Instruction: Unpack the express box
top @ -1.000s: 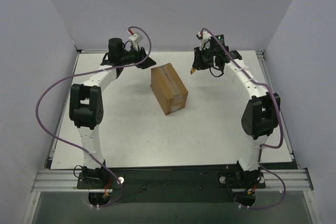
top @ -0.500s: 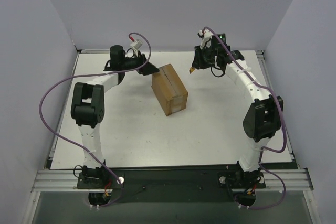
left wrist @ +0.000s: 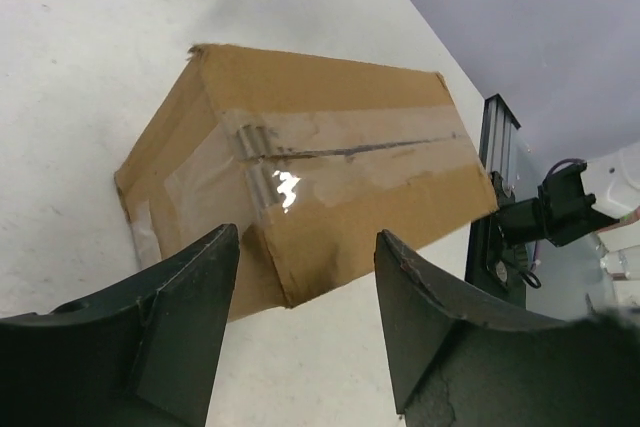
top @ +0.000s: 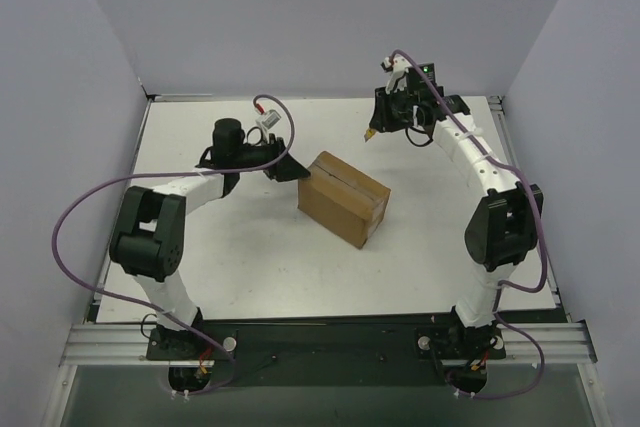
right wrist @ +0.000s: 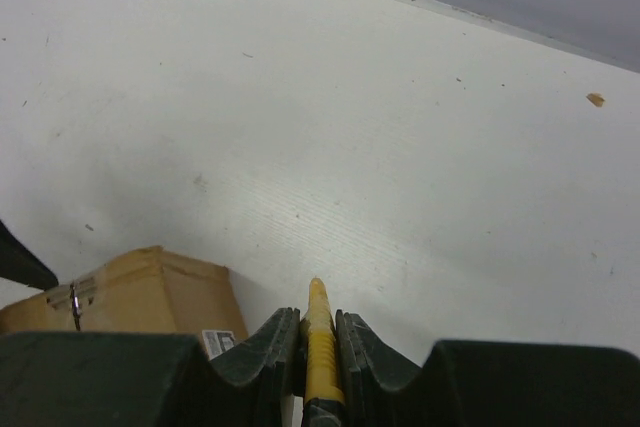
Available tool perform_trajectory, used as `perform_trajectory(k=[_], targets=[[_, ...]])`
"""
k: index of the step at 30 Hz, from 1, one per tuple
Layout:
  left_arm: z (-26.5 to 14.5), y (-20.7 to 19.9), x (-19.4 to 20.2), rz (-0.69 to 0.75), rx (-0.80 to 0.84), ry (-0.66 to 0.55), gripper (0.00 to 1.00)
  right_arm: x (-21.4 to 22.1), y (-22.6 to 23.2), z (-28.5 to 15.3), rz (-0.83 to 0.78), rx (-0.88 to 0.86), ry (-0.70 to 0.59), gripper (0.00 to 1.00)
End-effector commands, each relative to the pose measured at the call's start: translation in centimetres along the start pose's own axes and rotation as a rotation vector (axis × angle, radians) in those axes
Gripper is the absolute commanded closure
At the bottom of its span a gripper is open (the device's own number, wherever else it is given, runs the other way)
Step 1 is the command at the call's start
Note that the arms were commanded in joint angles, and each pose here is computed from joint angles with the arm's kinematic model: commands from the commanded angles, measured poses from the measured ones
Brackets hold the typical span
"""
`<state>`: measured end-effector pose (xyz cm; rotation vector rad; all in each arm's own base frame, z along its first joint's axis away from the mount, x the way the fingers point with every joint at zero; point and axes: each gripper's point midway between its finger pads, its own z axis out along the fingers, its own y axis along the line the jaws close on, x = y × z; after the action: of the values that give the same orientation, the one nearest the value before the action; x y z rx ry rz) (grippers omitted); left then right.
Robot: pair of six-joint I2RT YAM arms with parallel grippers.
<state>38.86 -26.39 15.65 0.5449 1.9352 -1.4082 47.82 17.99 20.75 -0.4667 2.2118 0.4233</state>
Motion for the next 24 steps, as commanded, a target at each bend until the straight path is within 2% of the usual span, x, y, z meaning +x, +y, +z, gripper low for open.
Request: perform_trajectory(k=[1,4,6,7,8,9,11,13,17,24], targets=[[-2.9,-1.8,-1.7,0.105,-0.091,-0.037,0.33,-3.6,1.6,-4.6,-0.031,-0.069,-0.102,1.0],[-5.0,-1.4,-3.6,0.18,-0.178,-0.034,0.34,-5.0,4.7,-6.9,-0.133,-0.24,-0.14,1.0],[-5.8,-2.4,-5.0,0.216,-0.158,-0.047,0.55,-6.2,5.3,-8.0,-0.143,-0.226,-0.178,1.0],[-5.7,-3.1,-5.2,0.228,-0.126,-0.045,0.68,-6.6,4.7,-7.9,-0.123,-0.17,-0.183,1.0],[-5.5,-3.8,-5.3,0.228,-0.092,-0.039,0.86,-6.6,5.0,-7.9,-0.1,-0.171,-0.174,1.0],[-5.0,-4.8,-4.8,0.221,-0.032,-0.021,0.93,-6.5,5.4,-7.9,-0.114,-0.191,-0.162,1.0],[-4.3,-5.5,-4.4,0.179,0.019,-0.013,1.0,-6.1,6.4,-7.5,-0.161,-0.206,-0.15,1.0],[-3.1,-6.2,-3.3,0.152,0.086,0.022,1.0,-5.1,7.0,-7.1,-0.214,-0.202,-0.154,1.0],[-1.4,-6.6,-2.8,0.151,0.12,0.052,1.0,-5.7,8.1,-6.8,-0.227,-0.205,-0.284,1.0],[0.2,-4.8,-0.8,0.146,0.09,0.122,1.0,-4.0,10.7,-6.3,-0.26,-0.303,-0.282,1.0]])
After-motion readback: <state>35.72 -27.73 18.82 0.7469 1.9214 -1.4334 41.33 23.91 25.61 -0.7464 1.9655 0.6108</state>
